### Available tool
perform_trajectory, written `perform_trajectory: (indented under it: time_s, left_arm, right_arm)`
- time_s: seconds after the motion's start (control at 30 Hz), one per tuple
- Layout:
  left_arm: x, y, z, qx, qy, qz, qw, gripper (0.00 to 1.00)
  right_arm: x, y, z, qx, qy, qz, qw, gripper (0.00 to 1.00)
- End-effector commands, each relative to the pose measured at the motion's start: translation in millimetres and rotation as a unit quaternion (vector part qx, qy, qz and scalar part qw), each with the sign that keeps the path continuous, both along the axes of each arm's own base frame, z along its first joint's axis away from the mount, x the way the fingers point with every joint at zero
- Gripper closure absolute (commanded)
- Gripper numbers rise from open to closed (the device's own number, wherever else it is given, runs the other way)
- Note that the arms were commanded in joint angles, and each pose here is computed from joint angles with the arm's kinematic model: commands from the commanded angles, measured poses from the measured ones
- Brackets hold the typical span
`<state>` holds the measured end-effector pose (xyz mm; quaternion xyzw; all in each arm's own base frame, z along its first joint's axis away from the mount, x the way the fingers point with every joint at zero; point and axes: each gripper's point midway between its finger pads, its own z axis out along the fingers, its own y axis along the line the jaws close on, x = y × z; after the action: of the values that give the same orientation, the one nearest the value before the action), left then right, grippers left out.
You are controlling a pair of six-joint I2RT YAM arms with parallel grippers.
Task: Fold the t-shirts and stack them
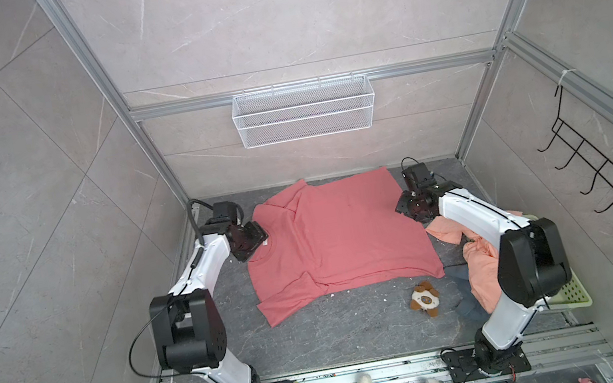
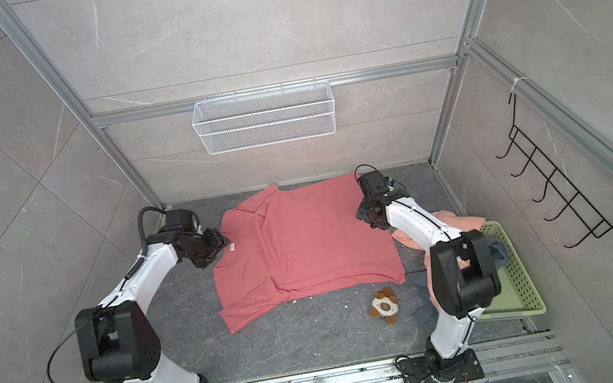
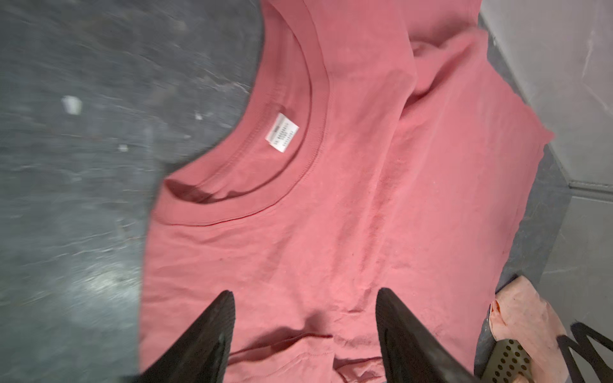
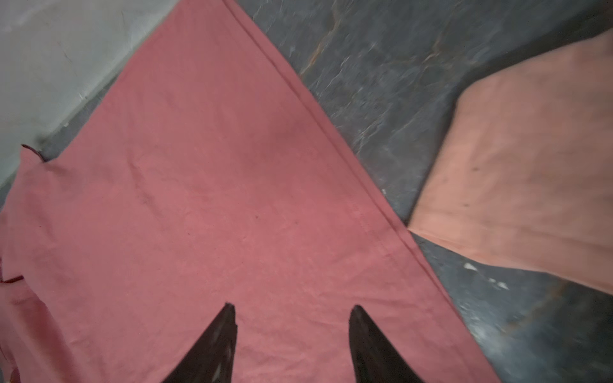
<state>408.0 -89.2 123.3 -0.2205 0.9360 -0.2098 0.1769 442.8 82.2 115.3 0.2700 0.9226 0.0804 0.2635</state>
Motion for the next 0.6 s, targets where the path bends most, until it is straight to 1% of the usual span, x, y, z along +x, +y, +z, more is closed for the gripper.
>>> perform_trajectory:
  time_s: [0.0,0.13,0.27,0.4,0.5,0.57]
  left_arm:
    - [12,-34,-9,-0.044,0.006,-0.009,0.999,0.30]
    - [16,-40,-45,-0.047,0.032,-0.007,0.998,0.30]
    - [22,-35,-69,-0.030,0.054,0.004,0.998,0.29]
    - [34,-21,-87,-0.013,0.071,0.023,0.997,0.29]
    - [49,-5,-96,-0.012,0.068,0.042,0.997,0.28]
    - [61,6,-99,-0.005,0.066,0.044,0.997,0.28]
  right_arm:
    - [14,30,-17,0.049,0.010,0.012,0.999,0.44]
    - [17,41,-48,0.053,0.051,0.020,0.997,0.44]
    - [15,48,-76,0.058,0.093,0.020,0.994,0.44]
    - [18,56,-98,0.067,0.117,0.021,0.991,0.44]
    - [25,62,-111,0.072,0.127,0.023,0.989,0.44]
    - [34,68,-119,0.077,0.131,0.029,0.988,0.44]
